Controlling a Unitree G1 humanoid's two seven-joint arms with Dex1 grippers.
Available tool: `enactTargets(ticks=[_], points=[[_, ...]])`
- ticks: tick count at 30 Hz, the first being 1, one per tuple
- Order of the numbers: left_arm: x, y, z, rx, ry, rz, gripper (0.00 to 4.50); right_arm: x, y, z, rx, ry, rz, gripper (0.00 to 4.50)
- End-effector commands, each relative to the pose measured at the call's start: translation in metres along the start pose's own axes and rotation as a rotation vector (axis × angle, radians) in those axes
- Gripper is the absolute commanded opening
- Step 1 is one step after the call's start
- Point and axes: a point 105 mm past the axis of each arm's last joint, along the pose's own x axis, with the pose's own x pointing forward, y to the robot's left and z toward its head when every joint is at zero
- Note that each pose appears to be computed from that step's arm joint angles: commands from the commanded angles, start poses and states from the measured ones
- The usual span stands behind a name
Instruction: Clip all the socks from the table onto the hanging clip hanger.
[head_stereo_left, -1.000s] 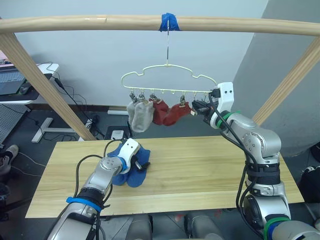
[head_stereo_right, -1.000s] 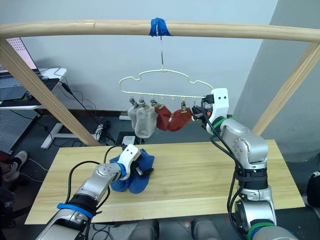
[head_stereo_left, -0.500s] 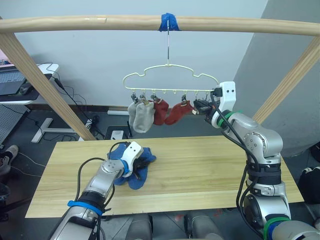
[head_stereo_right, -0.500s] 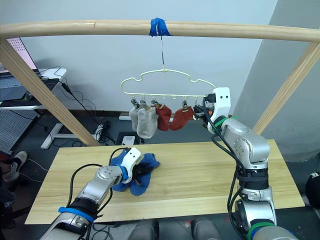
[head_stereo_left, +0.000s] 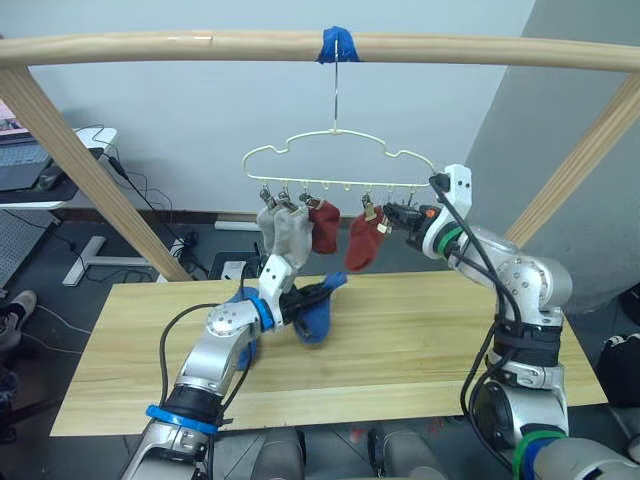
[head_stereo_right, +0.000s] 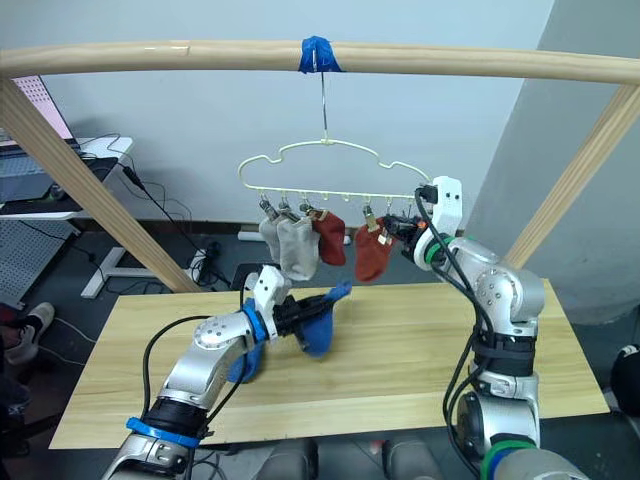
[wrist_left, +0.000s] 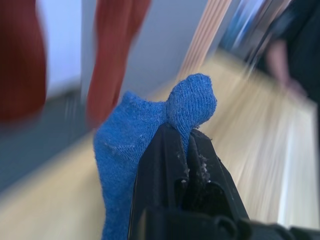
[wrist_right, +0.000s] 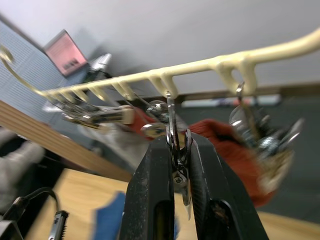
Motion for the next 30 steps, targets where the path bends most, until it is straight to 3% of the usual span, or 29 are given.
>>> enactTargets(ticks=[1, 13, 30], points=[[0.005, -0.001, 0.03, 0.113, -0.11, 0.003, 0.03, -0.004, 0.003, 0.005, 0.088, -0.005, 0.005, 0.1], [0.014, -0.006, 0.04, 0.159, -0.156, -0.005, 0.03, -0.004, 0.008, 0.004, 0.159, -0.001, -0.004, 0.1], [0.014, 0.001, 0.038, 0.056, -0.158, 0.031, 0.03, -0.005, 0.01, 0.005, 0.171, 0.002, 0.003, 0.1]])
